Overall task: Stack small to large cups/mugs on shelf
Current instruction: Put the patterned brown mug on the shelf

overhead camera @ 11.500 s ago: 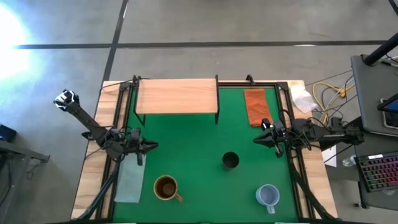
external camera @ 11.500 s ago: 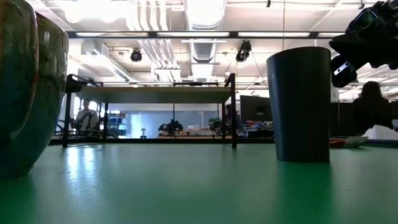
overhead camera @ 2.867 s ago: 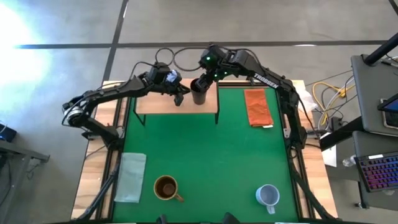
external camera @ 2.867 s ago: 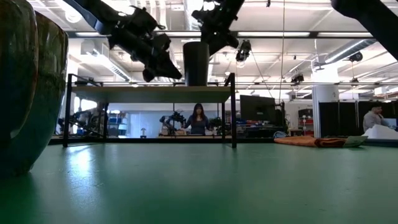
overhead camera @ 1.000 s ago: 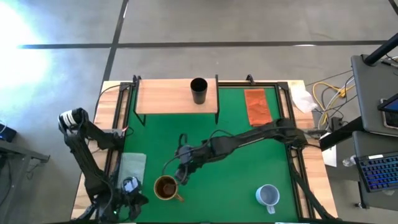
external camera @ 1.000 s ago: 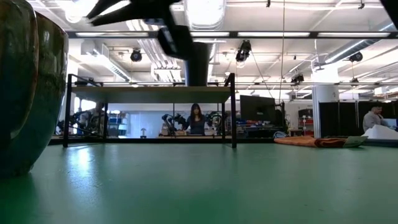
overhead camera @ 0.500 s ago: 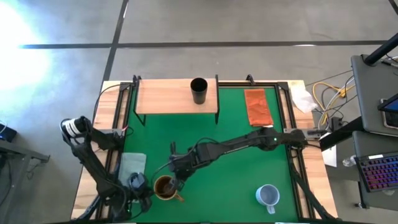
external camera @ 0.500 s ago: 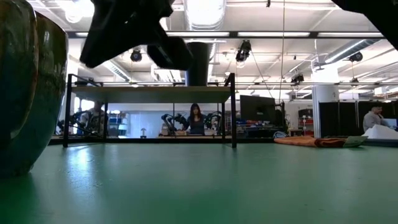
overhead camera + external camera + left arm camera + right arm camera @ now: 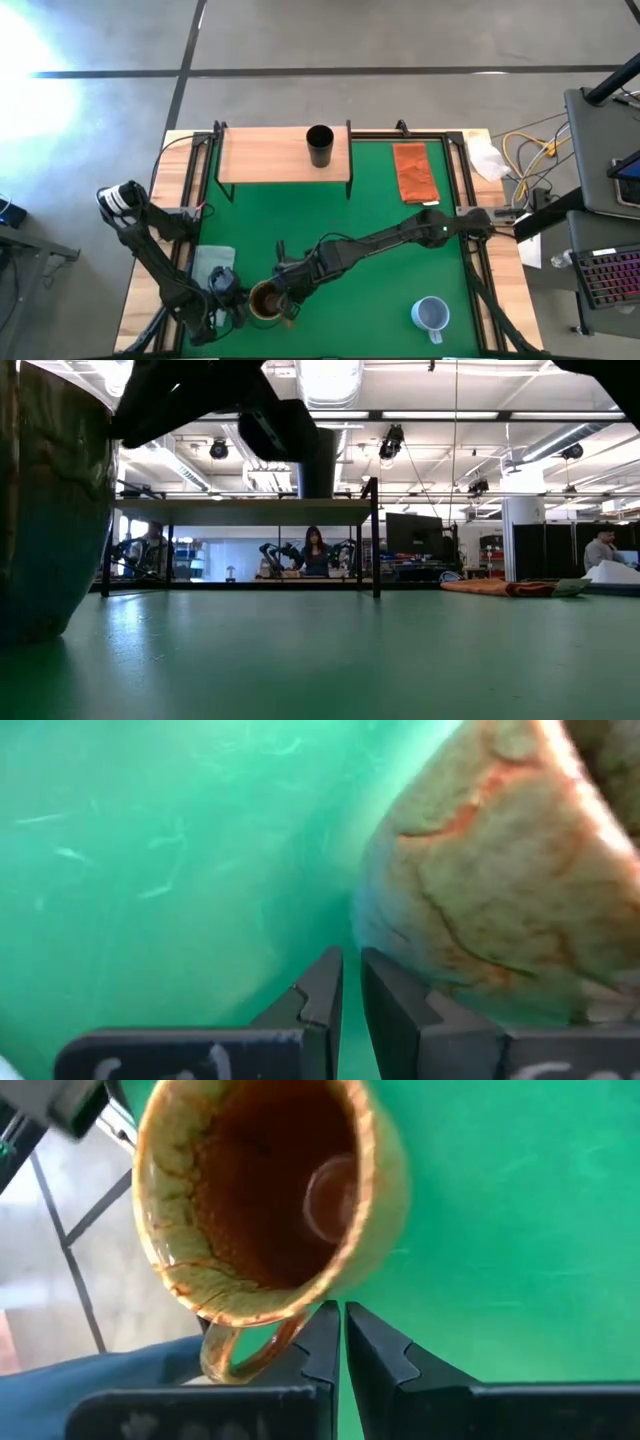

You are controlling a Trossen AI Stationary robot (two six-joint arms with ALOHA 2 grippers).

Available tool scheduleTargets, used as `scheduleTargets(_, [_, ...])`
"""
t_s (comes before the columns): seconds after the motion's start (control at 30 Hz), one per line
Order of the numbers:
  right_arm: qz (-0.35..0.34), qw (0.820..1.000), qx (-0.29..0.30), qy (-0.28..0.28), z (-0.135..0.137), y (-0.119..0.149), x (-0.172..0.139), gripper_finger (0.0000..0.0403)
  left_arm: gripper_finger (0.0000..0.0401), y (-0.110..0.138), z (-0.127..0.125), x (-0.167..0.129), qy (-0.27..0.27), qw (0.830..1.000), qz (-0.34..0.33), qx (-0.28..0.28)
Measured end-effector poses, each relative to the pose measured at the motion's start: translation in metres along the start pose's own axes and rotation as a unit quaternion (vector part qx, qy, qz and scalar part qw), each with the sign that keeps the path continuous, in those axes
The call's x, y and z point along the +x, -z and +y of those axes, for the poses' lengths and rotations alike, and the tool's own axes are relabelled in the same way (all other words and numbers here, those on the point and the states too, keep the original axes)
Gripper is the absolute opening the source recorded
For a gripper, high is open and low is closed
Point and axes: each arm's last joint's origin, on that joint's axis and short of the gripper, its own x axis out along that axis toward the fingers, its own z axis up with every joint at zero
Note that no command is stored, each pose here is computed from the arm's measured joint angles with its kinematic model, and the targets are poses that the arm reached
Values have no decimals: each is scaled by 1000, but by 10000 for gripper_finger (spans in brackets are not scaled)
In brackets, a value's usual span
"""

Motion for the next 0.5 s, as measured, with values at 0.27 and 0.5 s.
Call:
scheduleTargets(0.27, [-20, 999, 16, -29, 9, 1, 5, 13, 26, -15, 12, 4, -8, 999, -31, 7])
scheduleTargets(0.5, [-33, 998, 33, -32, 13, 4, 8, 13, 26, -28, 25, 6, -5, 999, -42, 24])
